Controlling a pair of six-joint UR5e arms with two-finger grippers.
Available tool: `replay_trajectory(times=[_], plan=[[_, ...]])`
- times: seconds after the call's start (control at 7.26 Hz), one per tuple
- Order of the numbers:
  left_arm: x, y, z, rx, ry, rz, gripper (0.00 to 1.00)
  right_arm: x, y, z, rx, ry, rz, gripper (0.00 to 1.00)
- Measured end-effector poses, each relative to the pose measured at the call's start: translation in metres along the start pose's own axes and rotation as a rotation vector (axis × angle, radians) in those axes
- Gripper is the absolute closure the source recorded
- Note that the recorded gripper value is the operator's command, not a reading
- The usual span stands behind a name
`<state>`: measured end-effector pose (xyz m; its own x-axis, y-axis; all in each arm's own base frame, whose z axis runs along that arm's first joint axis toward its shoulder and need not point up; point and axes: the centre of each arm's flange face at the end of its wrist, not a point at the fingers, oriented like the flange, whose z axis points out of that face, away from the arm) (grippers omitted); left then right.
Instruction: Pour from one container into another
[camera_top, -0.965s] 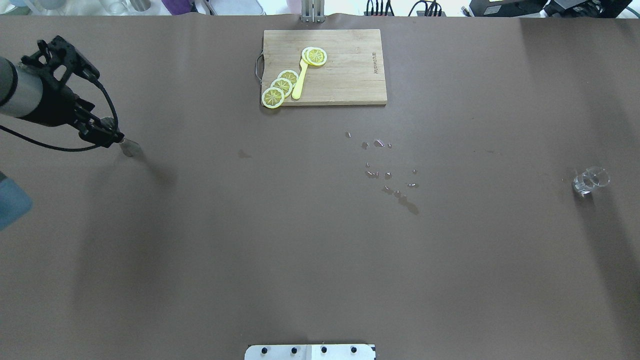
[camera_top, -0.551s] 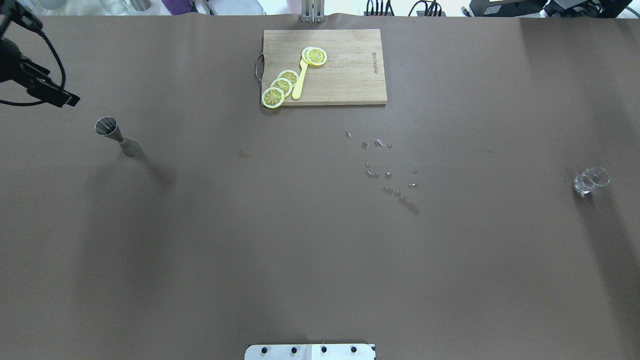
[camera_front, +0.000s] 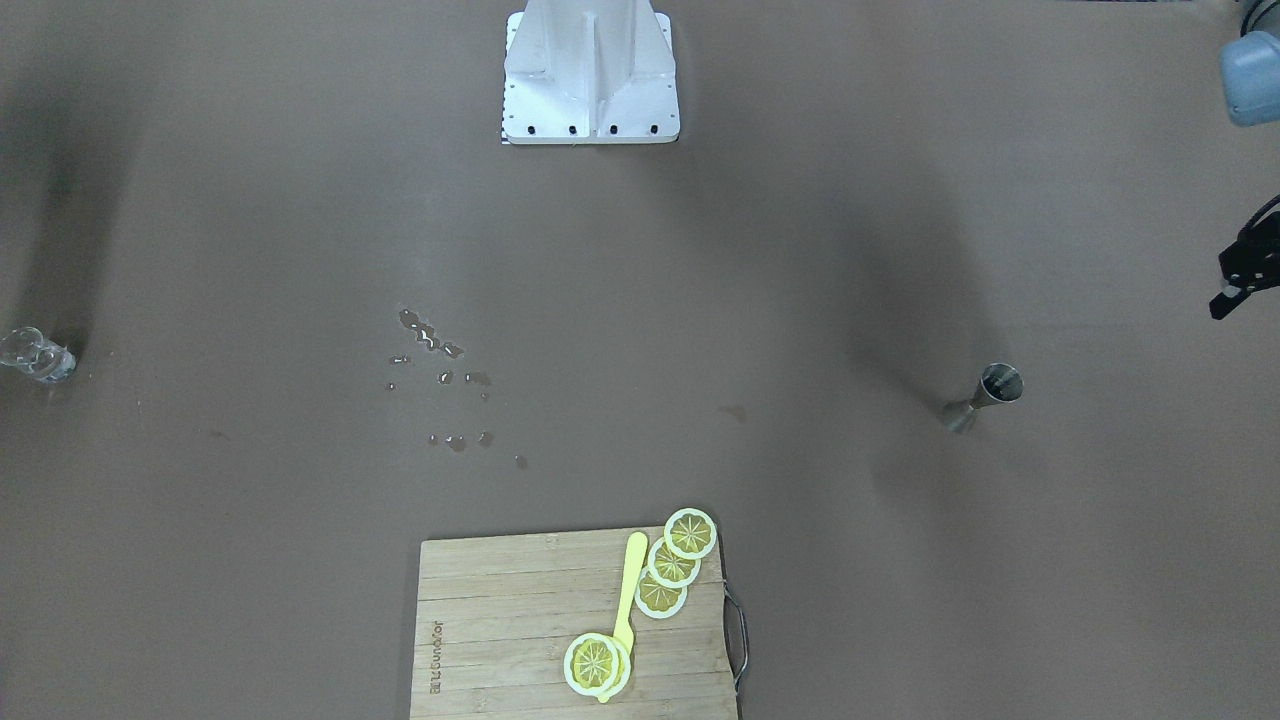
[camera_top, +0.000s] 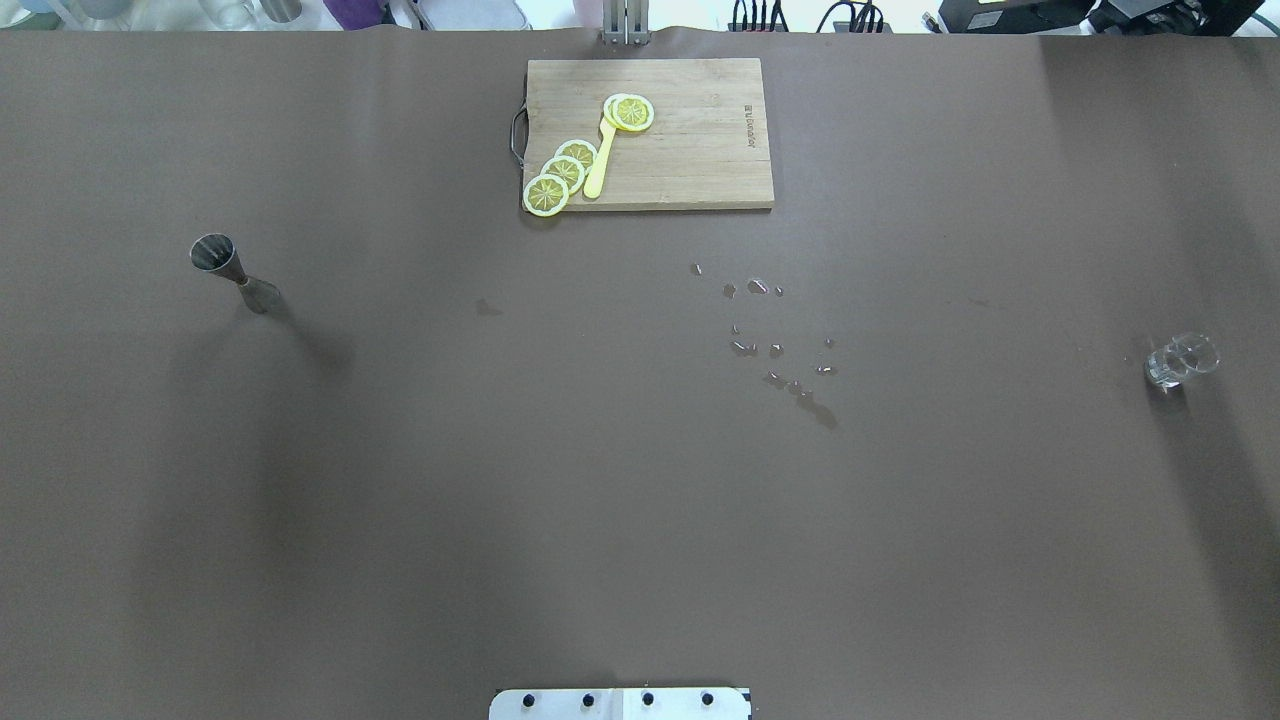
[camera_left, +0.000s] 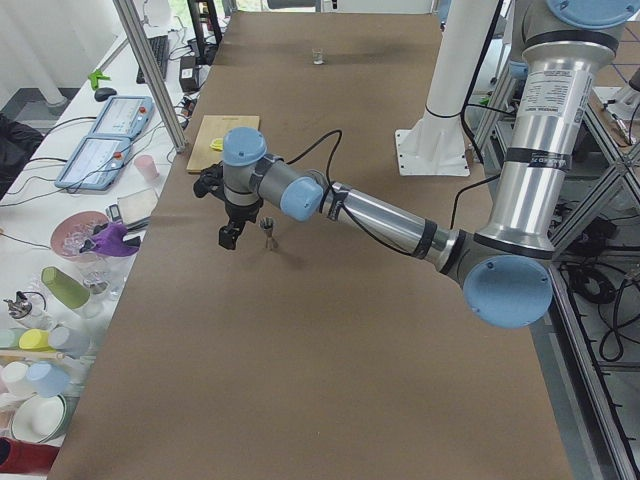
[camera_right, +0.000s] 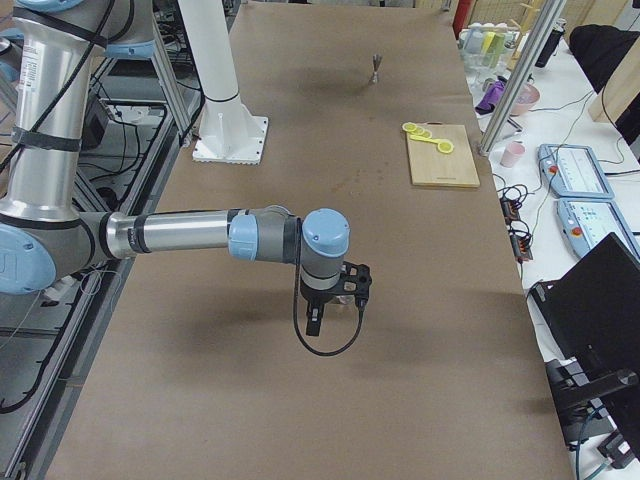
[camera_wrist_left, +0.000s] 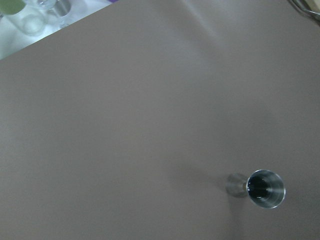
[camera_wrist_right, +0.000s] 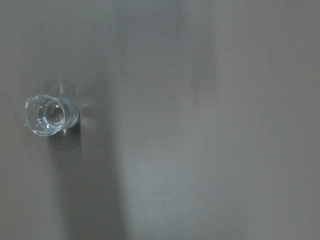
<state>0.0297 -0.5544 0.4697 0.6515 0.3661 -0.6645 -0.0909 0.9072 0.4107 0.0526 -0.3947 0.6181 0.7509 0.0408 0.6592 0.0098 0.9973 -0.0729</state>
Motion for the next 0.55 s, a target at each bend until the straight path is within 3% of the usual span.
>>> replay_trajectory(times=[0.55], plan=[[-0.062, 0.072, 0.017, -0.096, 0.016, -0.128, 0.02, 0.0, -0.001, 0.0, 0.001, 0.002, -0.002, 0.0]])
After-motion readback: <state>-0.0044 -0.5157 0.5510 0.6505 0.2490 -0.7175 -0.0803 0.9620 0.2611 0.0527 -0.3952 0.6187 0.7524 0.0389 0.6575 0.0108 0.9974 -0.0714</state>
